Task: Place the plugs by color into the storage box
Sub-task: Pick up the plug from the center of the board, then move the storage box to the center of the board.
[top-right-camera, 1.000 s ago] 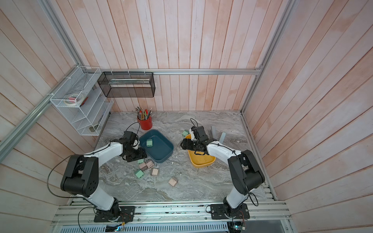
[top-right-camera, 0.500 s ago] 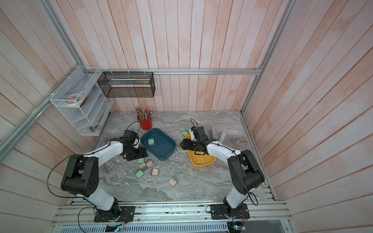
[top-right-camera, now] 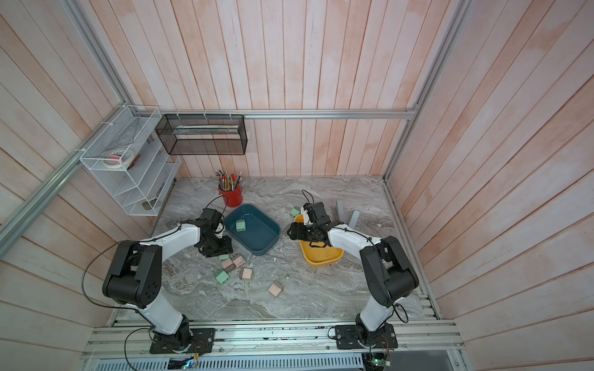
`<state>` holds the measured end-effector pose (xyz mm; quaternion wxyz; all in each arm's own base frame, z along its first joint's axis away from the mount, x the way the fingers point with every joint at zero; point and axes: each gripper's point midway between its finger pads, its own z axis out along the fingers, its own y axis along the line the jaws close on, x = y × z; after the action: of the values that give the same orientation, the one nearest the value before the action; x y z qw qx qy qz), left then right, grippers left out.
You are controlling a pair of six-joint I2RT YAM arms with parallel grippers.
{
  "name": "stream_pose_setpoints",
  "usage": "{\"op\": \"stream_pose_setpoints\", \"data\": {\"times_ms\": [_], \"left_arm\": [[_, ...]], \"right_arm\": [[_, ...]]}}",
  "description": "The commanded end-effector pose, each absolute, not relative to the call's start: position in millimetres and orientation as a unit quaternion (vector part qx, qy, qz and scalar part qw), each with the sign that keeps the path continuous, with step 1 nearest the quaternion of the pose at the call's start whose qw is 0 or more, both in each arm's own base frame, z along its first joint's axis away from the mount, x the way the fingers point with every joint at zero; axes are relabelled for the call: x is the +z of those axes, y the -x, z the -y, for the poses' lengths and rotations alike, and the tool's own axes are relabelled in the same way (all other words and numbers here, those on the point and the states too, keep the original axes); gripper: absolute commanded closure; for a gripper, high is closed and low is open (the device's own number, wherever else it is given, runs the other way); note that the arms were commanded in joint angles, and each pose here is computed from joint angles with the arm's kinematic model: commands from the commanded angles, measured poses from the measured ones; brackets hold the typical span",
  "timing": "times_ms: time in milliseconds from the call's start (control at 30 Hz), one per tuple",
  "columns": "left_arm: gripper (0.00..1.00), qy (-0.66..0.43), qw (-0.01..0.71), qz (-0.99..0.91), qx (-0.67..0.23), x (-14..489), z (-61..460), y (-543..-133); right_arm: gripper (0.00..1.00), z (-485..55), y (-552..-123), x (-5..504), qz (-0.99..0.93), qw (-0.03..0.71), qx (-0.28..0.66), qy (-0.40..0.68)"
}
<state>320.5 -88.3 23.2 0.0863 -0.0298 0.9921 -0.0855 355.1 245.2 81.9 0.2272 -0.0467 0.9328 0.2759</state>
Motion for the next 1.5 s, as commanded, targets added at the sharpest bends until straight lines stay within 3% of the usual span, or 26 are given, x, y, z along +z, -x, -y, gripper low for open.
{"op": "stream_pose_setpoints", "data": {"times_ms": [0, 33, 333, 733, 1233, 1467], "left_arm": [[0.44, 0.032, 0.075, -0.994, -0.066, 14.4, 82.7, -321.0], [0.49, 0.032, 0.077, -0.994, -0.065, 15.5, 82.5, -321.8], [0.51, 0.04, 0.072, -0.995, -0.059, 17.9, 78.3, -310.3], [0.52, 0.065, 0.077, -0.993, -0.068, 29.5, 77.2, -299.8], [0.52, 0.084, 0.082, -0.991, -0.067, 42.6, 74.1, -301.1], [0.52, 0.092, 0.091, -0.99, -0.053, 58.8, 64.2, -303.1]], "right_arm": [[0.2, -251.8, -357.9, 91.9, -0.931, 0.232, 0.274, 0.066], [0.2, -254.4, -361.5, 98.4, -0.93, 0.236, 0.274, 0.071], [0.22, -296.5, -395.4, 126.0, -0.913, 0.247, 0.3, 0.125], [0.43, -336.6, -424.3, 85.4, -0.912, 0.206, 0.317, 0.158], [0.75, -346.4, -387.2, 54.6, -0.913, 0.153, 0.341, 0.163], [0.8, -346.2, -356.9, 52.1, -0.912, 0.134, 0.35, 0.167]]}}
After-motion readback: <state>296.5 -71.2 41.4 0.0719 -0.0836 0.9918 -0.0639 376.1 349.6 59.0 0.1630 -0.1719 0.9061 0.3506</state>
